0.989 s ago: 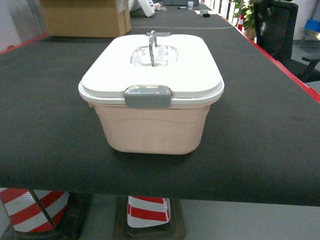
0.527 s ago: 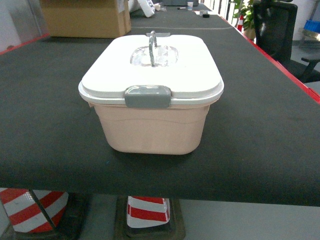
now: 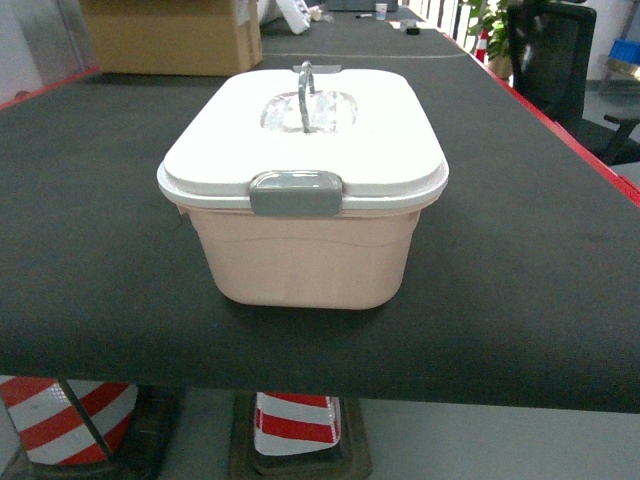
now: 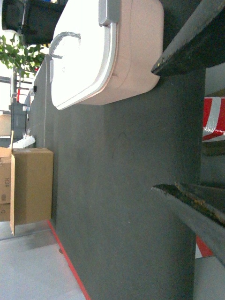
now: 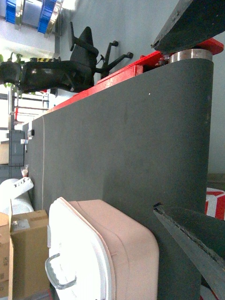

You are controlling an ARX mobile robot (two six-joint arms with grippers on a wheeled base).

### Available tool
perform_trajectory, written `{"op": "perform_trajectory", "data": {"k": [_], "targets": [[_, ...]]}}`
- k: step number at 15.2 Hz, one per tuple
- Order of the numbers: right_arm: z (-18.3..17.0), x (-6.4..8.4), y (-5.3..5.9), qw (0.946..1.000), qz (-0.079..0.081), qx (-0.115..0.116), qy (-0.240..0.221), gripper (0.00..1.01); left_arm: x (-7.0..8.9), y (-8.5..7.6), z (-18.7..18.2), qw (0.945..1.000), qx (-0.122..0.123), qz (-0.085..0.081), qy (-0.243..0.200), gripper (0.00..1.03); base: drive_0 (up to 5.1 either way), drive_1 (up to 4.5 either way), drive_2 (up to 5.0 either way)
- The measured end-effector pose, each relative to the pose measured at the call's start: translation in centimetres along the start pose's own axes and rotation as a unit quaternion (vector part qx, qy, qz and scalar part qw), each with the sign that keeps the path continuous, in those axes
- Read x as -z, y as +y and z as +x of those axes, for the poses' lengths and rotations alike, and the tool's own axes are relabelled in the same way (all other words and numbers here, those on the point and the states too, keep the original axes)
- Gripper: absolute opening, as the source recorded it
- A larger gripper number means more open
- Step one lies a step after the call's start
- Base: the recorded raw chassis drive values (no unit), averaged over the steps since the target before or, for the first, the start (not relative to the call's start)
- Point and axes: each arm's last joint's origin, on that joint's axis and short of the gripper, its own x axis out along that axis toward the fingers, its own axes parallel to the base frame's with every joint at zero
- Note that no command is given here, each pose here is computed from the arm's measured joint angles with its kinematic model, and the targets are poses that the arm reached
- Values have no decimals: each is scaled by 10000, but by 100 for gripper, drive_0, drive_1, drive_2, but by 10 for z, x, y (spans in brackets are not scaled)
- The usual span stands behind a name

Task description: Pick capacitor and pack into box

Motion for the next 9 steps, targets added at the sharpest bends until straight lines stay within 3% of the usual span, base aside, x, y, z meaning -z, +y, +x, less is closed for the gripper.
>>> {"op": "perform_trajectory", "data": {"k": [2,3,9], "targets": [[0,0,0,10000,0,0,0,98,0,0,0,10000,2,0,0,93,0,0,0],[0,0,0,10000,0,0,0,98,0,0,0,10000,0,8,0,100,0,0,0],[0,0,0,10000,0,0,0,98,0,0,0,10000,0,4,0,98,0,0,0]]}}
